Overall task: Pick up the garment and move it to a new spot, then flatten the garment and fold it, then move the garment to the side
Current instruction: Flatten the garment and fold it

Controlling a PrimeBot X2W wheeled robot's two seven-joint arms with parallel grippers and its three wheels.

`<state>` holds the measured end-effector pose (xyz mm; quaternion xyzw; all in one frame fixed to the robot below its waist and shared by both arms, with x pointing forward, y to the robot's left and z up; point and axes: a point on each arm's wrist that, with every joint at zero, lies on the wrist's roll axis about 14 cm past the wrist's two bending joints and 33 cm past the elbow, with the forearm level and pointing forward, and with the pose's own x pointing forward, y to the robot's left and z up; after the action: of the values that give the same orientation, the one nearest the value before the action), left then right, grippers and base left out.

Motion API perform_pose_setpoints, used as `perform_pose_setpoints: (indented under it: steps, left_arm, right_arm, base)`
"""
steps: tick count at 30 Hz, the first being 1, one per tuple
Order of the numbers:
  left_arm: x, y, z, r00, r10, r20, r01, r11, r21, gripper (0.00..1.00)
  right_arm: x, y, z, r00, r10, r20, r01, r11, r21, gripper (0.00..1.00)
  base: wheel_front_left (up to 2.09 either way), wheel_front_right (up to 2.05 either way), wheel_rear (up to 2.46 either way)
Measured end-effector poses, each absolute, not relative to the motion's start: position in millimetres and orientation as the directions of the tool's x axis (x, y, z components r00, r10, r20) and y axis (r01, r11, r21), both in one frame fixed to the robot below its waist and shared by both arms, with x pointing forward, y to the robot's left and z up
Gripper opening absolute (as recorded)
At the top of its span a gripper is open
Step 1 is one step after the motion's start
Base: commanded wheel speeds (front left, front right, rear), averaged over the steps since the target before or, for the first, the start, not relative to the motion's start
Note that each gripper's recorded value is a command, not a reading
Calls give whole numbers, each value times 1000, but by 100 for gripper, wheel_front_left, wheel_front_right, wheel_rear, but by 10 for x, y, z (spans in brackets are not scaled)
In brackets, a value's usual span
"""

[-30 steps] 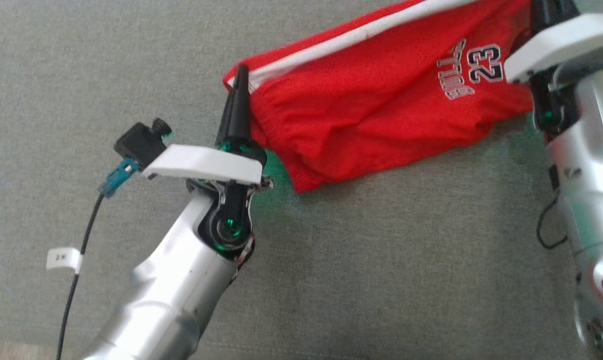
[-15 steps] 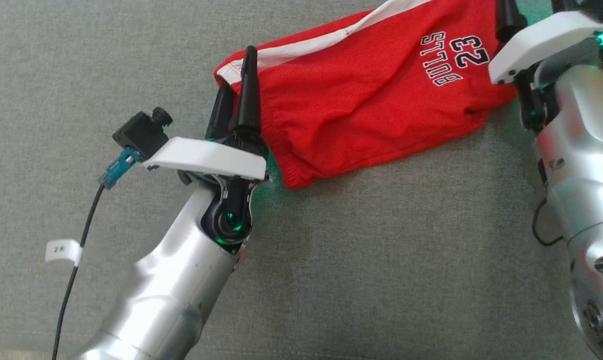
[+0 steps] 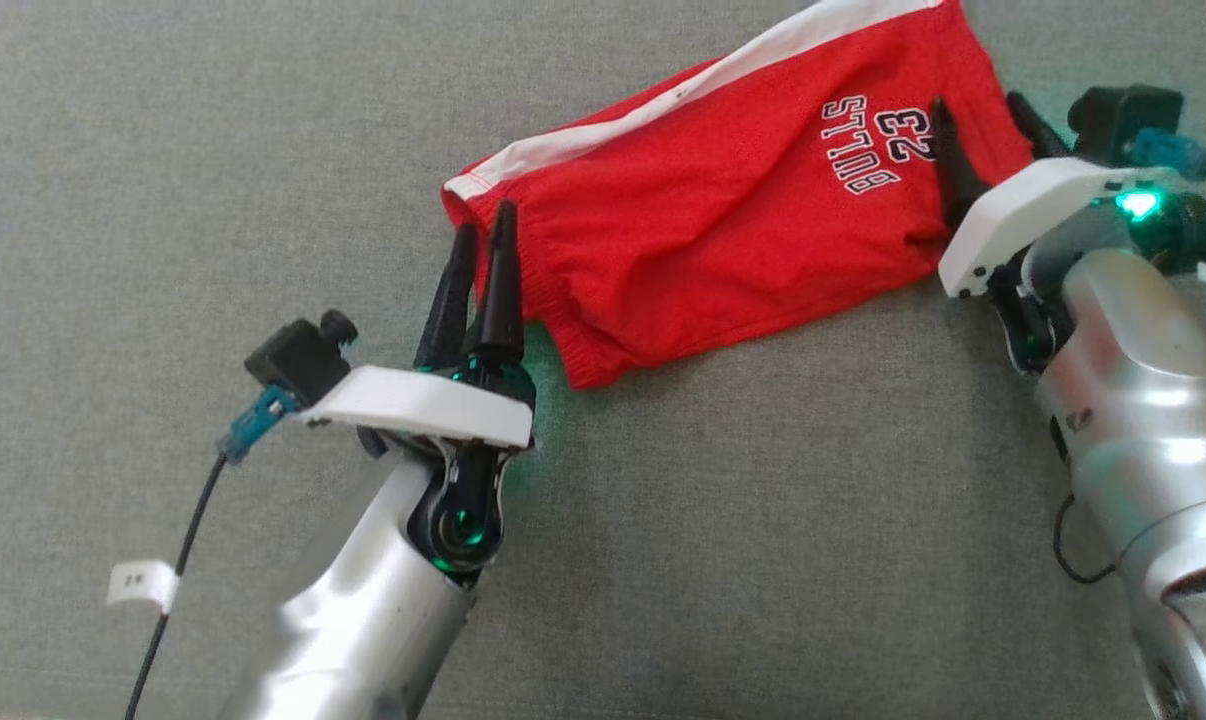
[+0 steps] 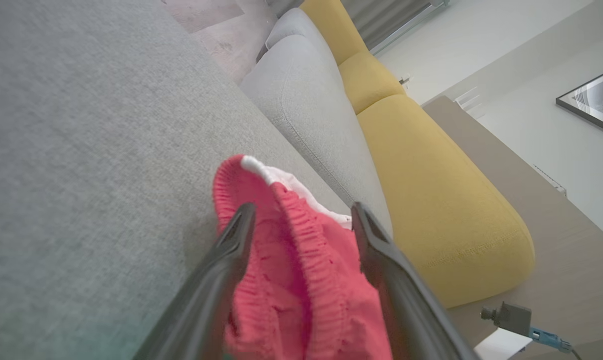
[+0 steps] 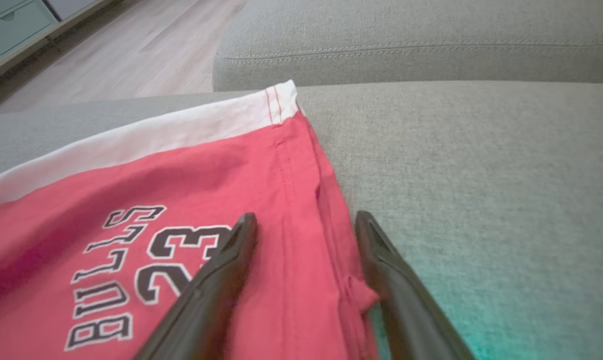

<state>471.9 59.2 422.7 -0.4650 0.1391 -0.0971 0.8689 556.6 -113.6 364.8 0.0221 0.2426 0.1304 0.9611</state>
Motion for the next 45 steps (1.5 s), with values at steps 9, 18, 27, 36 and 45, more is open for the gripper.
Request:
perform_pose_setpoints:
  steps: [9, 18, 27, 36, 45]
  left_arm:
    - [4495, 680, 4181, 946, -271, -179, 11, 577, -816, 100]
    - [4198, 1002, 4120, 959, -189, -210, -22, 690, -723, 100]
    - [3801, 1322, 4148, 973, -96, -209, -69, 746, -663, 100]
    - [3473, 1580, 4119, 976, -18, -216, -124, 772, -623, 100]
    - [3411, 1617, 4088, 974, -3, -228, -145, 764, -628, 100]
  right_arm:
    - [5361, -1117, 3640, 809, 264, -525, -222, 965, 143, 0]
    - [5049, -1410, 3791, 888, 181, -423, -90, 970, 226, 0]
    - [4559, -1592, 3877, 910, 136, -392, -19, 957, 289, 0]
    - [4365, -1698, 3971, 925, 117, -361, -4, 954, 300, 0]
    - [4542, -1242, 4202, 930, 244, -274, -161, 942, 293, 0]
  base:
    - [0, 0, 0]
    - [0, 0, 0]
    - [0, 0, 0]
    - [0, 0, 0]
    - [0, 0, 0]
